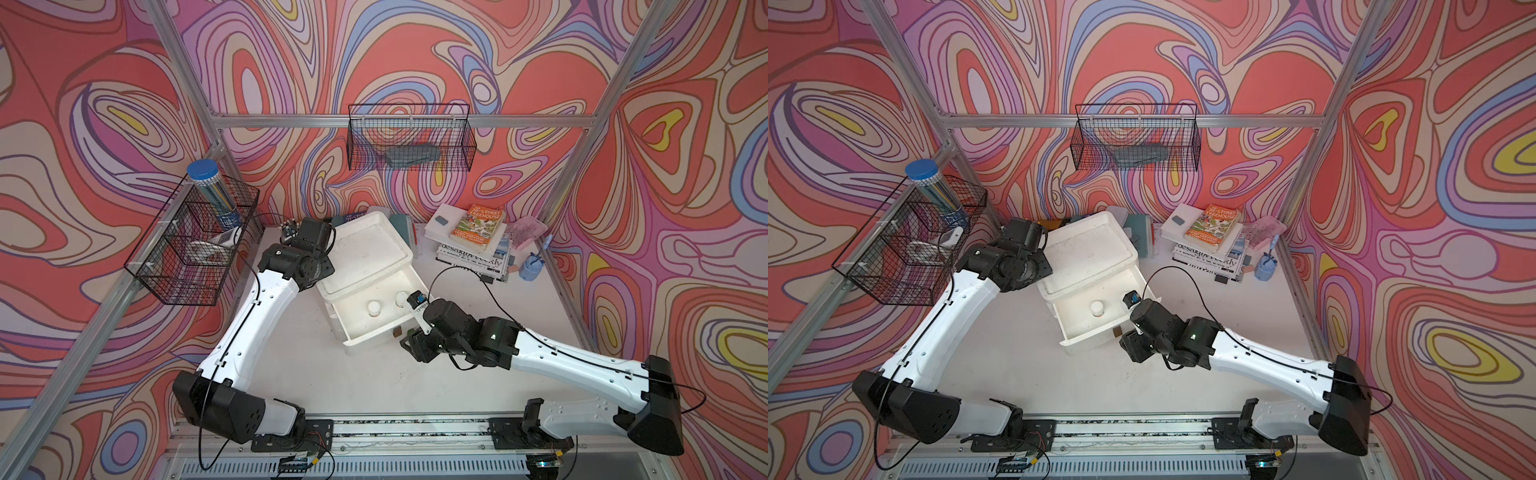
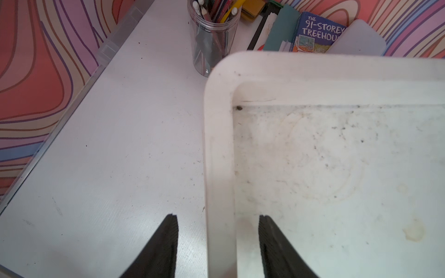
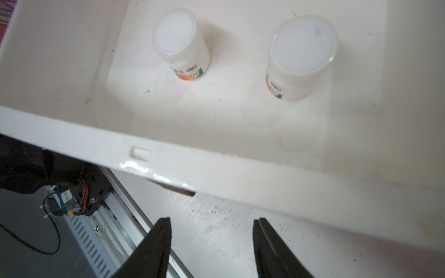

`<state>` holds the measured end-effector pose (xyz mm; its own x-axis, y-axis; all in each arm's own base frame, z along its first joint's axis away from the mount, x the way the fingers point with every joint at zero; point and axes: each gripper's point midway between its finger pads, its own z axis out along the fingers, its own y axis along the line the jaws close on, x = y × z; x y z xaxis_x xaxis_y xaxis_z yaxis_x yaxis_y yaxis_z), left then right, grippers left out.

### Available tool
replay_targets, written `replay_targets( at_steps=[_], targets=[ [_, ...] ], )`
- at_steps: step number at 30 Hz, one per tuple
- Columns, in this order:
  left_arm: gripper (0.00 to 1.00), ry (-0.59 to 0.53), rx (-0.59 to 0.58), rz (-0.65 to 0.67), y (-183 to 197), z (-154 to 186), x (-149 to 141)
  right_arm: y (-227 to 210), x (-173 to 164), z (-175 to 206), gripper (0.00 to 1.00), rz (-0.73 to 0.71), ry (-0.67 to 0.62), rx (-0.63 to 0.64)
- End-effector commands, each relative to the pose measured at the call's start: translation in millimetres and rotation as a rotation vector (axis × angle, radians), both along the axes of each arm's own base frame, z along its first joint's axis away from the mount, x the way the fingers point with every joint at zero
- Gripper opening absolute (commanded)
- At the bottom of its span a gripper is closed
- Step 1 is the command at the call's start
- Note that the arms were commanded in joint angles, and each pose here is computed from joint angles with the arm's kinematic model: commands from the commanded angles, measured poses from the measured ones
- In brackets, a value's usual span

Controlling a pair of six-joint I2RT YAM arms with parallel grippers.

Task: Put the paint cans in the drawer according to color
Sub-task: Close the drawer in the storage box.

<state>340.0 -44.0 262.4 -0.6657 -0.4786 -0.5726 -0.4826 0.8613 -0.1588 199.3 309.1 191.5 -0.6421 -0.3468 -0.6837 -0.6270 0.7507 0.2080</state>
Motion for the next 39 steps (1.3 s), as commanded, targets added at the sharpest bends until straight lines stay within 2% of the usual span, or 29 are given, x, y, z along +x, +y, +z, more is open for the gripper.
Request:
replay_targets(
  at_steps=[1,3,11,23,39],
  targets=[
    [0.42,0.024,-0.020,0.022,0,-8,-3,16,25,31,0.58,-0.055,-0.167,0.095],
    [0.36,0.029,-0.034,0.027,-2,-11,-3,19,29,30,0.58,-0.059,-0.185,0.093],
    [0.27,0.015,-0.088,0.049,-6,-16,-3,28,47,36,0.58,-0.112,-0.257,0.116],
    [0.22,0.040,-0.112,0.060,-11,-27,-3,75,71,42,0.58,-0.093,-0.304,0.175],
    [0.14,0.040,-0.146,0.071,-20,-32,-3,97,73,69,0.59,-0.082,-0.302,0.331]
  ],
)
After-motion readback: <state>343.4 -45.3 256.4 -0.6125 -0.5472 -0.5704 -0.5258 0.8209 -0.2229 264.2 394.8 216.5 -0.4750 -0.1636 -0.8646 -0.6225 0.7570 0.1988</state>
